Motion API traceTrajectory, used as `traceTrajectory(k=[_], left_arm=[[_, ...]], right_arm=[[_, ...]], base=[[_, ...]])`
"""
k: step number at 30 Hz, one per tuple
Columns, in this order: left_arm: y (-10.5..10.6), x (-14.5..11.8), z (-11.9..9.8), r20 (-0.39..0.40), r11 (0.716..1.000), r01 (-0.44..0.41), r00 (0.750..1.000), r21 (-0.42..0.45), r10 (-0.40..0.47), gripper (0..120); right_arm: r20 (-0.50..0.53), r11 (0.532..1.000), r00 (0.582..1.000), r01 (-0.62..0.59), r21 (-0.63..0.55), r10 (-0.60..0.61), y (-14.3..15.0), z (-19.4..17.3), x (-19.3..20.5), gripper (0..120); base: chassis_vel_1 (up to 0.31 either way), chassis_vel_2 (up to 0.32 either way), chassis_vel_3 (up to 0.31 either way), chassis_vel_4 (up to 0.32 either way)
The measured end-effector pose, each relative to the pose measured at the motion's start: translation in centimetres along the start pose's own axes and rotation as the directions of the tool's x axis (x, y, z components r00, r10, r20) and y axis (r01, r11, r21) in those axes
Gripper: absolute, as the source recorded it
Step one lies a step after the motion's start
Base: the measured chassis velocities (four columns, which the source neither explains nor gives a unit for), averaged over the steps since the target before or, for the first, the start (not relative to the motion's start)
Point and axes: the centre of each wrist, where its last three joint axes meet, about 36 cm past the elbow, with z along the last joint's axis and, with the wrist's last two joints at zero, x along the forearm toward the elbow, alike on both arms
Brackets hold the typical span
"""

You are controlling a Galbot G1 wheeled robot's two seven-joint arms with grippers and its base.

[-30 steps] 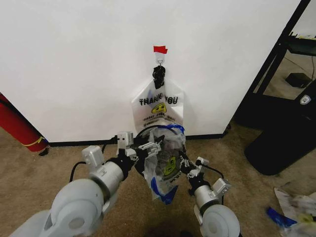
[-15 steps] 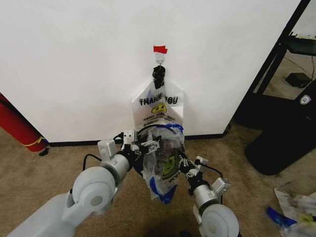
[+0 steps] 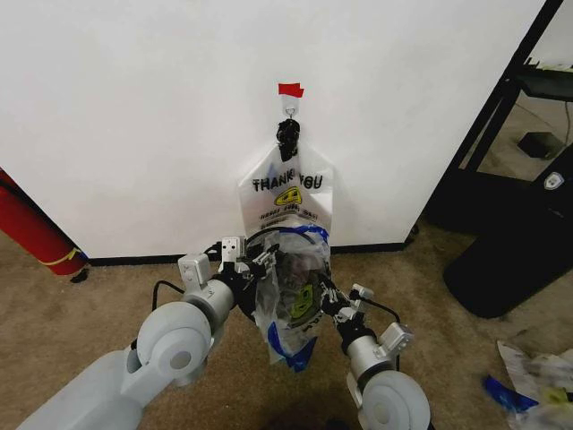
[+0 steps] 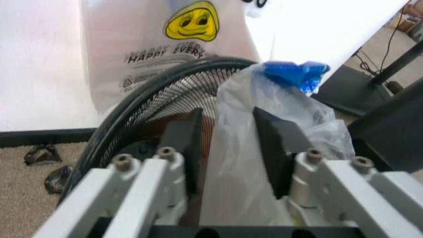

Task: Pick up the garbage bag from the wall and place it over the trash bin.

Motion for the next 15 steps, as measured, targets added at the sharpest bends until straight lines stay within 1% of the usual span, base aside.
traceTrajectory(k=[2, 5, 6, 7, 8, 15], left_arm=[[0.02, -0.02, 0.02, 0.002, 1.000, 0.001, 1.000, 0.003, -0.001, 25], [0.08, -0.05, 0.00, 0.008, 1.000, 0.004, 1.000, 0.008, -0.004, 8], [0.08, -0.05, 0.00, 0.008, 1.000, 0.004, 1.000, 0.008, -0.004, 8], [0.10, -0.04, 0.02, 0.008, 1.000, 0.005, 1.000, 0.009, -0.005, 3], [0.12, -0.03, 0.04, 0.008, 1.000, 0.006, 1.000, 0.010, -0.006, 0], [0.34, -0.03, 0.21, 0.008, 1.000, 0.016, 1.000, 0.014, -0.017, 0]], right_arm=[[-0.002, 1.000, 1.000, 0.000, 0.000, 0.000, 0.01, 0.04, -0.01, 1], [-0.007, 1.000, 1.000, -0.002, 0.001, 0.002, -0.05, 0.12, 0.01, 1], [-0.007, 1.000, 1.000, -0.002, 0.001, 0.002, -0.05, 0.12, 0.01, 1], [-0.008, 1.000, 1.000, -0.004, 0.002, 0.004, -0.08, 0.16, 0.03, 1], [-0.009, 1.000, 1.000, -0.005, 0.002, 0.005, -0.10, 0.19, 0.05, 1], [-0.023, 1.000, 1.000, -0.007, 0.000, 0.007, -0.04, 0.54, 0.22, 1]], base=[[0.000, 0.000, 0.000, 0.000], [0.000, 0.000, 0.000, 0.000], [0.000, 0.000, 0.000, 0.000], [0.000, 0.000, 0.000, 0.000], [0.000, 0.000, 0.000, 0.000], [0.000, 0.000, 0.000, 0.000]])
